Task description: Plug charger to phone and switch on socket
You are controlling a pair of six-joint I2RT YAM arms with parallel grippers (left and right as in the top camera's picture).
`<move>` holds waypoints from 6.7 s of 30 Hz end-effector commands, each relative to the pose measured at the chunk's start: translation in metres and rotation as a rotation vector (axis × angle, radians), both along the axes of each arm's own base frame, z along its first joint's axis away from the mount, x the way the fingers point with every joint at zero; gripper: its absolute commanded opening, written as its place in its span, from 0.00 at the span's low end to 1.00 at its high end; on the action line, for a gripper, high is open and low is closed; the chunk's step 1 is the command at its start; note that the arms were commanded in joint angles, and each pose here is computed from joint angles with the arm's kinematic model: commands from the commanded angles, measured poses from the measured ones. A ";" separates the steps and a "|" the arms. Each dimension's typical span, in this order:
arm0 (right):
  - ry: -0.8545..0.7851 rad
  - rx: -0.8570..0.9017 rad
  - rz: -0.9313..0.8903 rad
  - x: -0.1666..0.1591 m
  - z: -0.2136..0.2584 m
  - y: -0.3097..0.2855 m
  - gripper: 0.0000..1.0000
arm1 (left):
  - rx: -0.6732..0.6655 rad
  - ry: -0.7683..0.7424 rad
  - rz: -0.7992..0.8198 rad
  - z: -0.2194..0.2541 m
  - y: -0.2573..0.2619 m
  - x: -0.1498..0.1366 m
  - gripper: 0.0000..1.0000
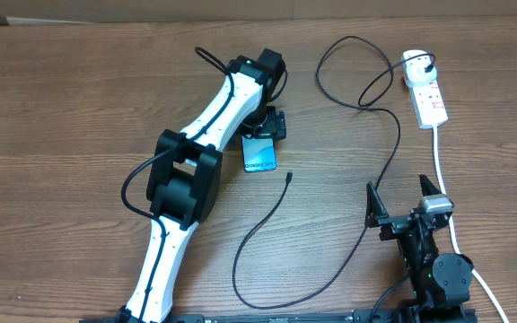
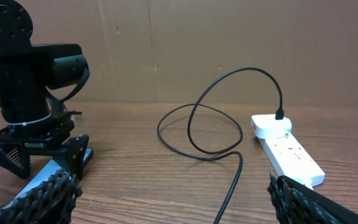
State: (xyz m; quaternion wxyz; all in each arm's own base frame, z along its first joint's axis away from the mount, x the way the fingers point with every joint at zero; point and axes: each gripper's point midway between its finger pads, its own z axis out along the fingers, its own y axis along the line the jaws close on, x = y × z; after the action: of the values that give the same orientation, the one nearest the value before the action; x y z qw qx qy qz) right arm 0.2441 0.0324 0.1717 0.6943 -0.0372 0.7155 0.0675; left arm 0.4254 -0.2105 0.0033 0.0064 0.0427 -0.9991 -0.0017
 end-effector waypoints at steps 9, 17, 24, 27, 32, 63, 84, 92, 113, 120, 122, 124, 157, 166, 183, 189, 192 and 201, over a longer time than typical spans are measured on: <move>-0.004 -0.004 -0.006 0.000 -0.002 -0.001 1.00 | 0.043 0.022 0.019 -0.031 0.011 -0.010 1.00; -0.004 -0.004 -0.006 0.000 -0.002 -0.001 1.00 | 0.050 0.037 0.019 -0.037 0.013 -0.015 0.87; -0.004 -0.004 -0.006 0.000 -0.002 -0.001 1.00 | 0.047 0.050 0.016 -0.037 0.012 -0.018 0.82; -0.004 -0.004 -0.006 0.000 -0.002 -0.001 1.00 | 0.023 0.061 0.017 -0.036 0.008 -0.020 0.81; -0.004 -0.004 -0.006 0.000 -0.002 -0.001 1.00 | 0.018 0.071 0.018 -0.028 0.007 -0.020 0.77; -0.004 -0.004 -0.006 0.000 -0.002 -0.001 1.00 | 0.040 0.110 0.010 -0.029 0.009 -0.032 0.92; -0.004 -0.004 -0.006 0.000 -0.002 -0.001 1.00 | 0.008 0.044 0.009 -0.037 0.000 -0.018 0.83; -0.004 -0.004 -0.006 0.000 -0.002 -0.001 1.00 | 0.051 0.131 0.024 -0.035 0.010 -0.040 0.89; -0.004 -0.004 -0.006 0.000 -0.002 -0.001 1.00 | 0.057 0.140 0.013 -0.043 0.010 -0.045 0.76; -0.004 -0.004 -0.006 0.000 -0.002 -0.001 1.00 | 0.056 0.138 0.015 -0.043 0.010 -0.045 0.71; -0.004 -0.004 -0.006 0.000 -0.002 -0.001 1.00 | 0.054 0.136 0.015 -0.042 0.010 -0.043 0.70; -0.004 -0.004 -0.006 0.000 -0.002 -0.001 1.00 | 0.050 0.130 0.020 -0.038 0.010 -0.040 0.70; -0.004 -0.004 -0.006 0.000 -0.002 -0.001 1.00 | -0.673 0.177 0.107 0.127 -0.039 0.006 0.69; -0.004 -0.004 -0.006 0.000 -0.002 -0.001 1.00 | -1.130 0.307 0.155 0.192 -0.049 0.010 0.71; -0.004 -0.004 -0.006 0.000 -0.002 -0.001 1.00 | -1.544 0.349 0.195 0.261 -0.013 0.030 0.70; -0.116 0.131 0.302 -0.017 0.034 0.048 1.00 | -1.549 0.328 0.216 0.261 0.000 0.036 0.70; -0.096 0.235 0.536 -0.039 0.044 0.081 1.00 | -1.551 0.321 0.225 0.261 0.004 0.038 0.70; -0.174 0.312 0.554 -0.047 0.080 0.079 1.00 | -1.549 0.337 0.244 0.261 0.005 0.039 0.71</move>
State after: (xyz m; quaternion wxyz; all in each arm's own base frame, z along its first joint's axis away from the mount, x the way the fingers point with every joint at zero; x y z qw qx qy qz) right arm 0.2040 0.1078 0.2402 0.7128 -0.1299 0.6026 0.3345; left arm 0.4638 -0.2075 0.2425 0.1923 0.1501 -0.7095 0.6611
